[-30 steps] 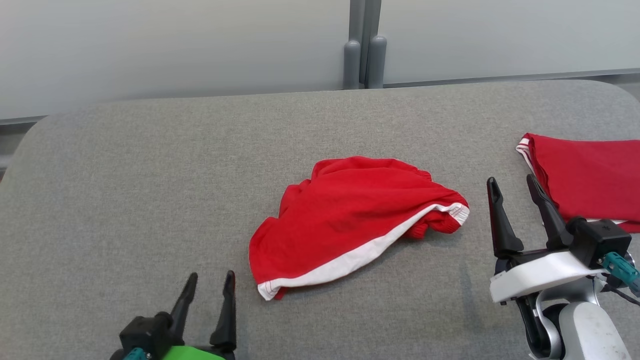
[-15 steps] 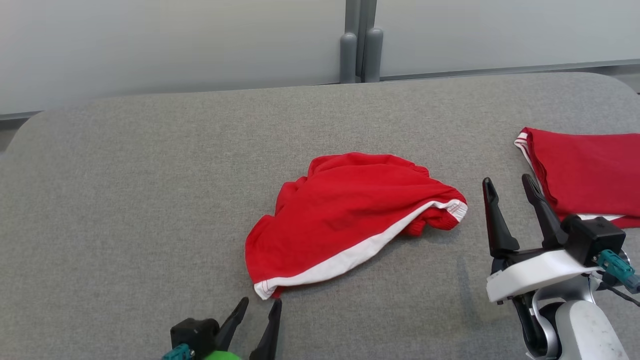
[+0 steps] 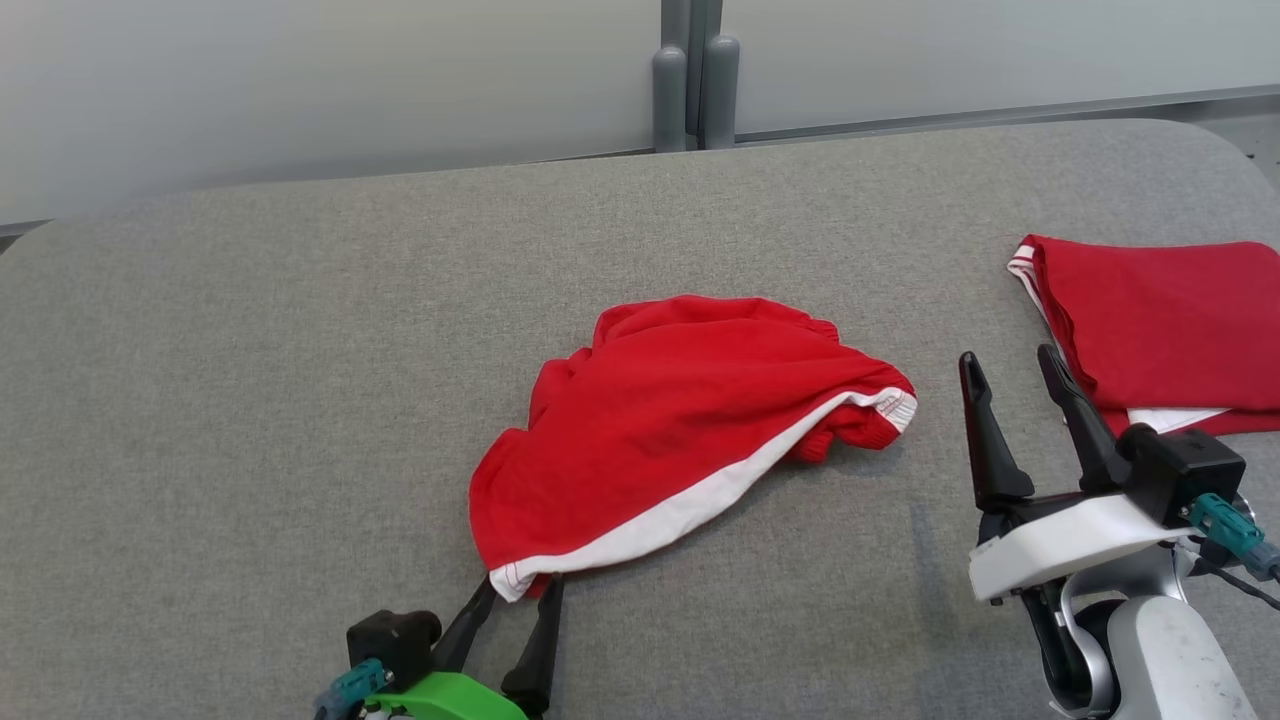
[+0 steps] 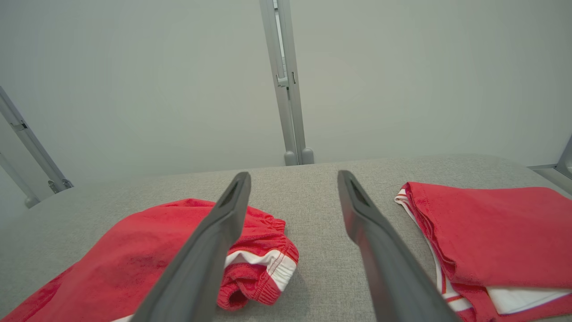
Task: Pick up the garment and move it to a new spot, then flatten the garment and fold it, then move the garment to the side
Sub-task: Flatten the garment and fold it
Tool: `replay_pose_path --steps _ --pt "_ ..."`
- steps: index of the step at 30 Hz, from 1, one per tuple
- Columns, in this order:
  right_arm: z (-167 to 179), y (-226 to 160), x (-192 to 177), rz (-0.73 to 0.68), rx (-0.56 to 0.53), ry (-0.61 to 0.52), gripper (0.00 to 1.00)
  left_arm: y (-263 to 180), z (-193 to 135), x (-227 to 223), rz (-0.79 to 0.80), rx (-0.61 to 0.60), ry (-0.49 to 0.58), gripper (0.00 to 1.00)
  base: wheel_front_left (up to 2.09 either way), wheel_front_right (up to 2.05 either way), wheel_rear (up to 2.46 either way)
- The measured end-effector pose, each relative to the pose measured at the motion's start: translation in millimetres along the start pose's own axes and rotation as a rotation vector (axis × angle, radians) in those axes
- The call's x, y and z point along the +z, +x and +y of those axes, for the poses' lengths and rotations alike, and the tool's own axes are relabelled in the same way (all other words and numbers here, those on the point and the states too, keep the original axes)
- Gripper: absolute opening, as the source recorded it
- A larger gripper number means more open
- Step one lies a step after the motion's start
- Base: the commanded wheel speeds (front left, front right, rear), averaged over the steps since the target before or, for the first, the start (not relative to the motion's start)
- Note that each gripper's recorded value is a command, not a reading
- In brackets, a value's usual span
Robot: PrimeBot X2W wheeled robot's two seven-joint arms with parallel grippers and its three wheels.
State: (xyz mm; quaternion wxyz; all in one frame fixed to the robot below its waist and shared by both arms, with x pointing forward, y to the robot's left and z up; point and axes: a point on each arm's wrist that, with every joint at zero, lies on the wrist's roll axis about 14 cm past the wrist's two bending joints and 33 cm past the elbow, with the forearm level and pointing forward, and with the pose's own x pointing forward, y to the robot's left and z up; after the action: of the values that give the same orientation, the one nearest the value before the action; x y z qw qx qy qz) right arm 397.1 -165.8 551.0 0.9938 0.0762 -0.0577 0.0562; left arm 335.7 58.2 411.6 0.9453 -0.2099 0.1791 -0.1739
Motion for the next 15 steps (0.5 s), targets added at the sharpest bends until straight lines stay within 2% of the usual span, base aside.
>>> replay_pose_path --steps 2,3,4,5,6,7,8,15 --pt "-0.7 -0.1 -0.2 0.001 -0.002 0.0 1.0 1.5 0.7 -0.1 -0.003 0.002 -0.006 0.99 0.0 0.0 0.0" --pt "-1.0 -0.2 -0.2 0.001 -0.003 0.0 1.0 2.3 0.6 -0.1 -0.002 0.0 -0.005 0.83 0.0 0.0 0.0" --pt "-1.2 -0.2 -0.3 0.001 -0.003 0.0 1.0 2.9 0.6 0.6 -0.007 -0.001 -0.005 0.62 0.0 0.0 0.0" --pt "-1.3 -0.2 -0.4 0.001 -0.004 0.0 1.0 3.4 0.3 0.3 -0.007 -0.002 -0.007 0.46 0.0 0.0 0.0" --pt "-1.4 -0.3 -0.5 0.002 -0.004 0.0 1.0 4.0 0.3 0.1 -0.007 -0.003 -0.01 0.38 0.0 0.0 0.0" --pt "-1.5 -0.3 -0.5 0.002 -0.005 0.0 1.0 4.9 0.3 -0.5 -0.006 -0.004 -0.01 0.13 0.0 0.0 0.0" --pt "-1.7 -0.2 -0.6 0.002 -0.005 0.0 1.0 5.4 0.1 -0.8 -0.005 -0.006 -0.009 0.0 0.0 0.0 0.0" --pt "-6.1 -0.1 -13.0 0.053 -0.019 0.01 1.0 6.6 9.4 10.7 -0.053 0.022 -0.019 0.0 0.0 0.0 0.0"
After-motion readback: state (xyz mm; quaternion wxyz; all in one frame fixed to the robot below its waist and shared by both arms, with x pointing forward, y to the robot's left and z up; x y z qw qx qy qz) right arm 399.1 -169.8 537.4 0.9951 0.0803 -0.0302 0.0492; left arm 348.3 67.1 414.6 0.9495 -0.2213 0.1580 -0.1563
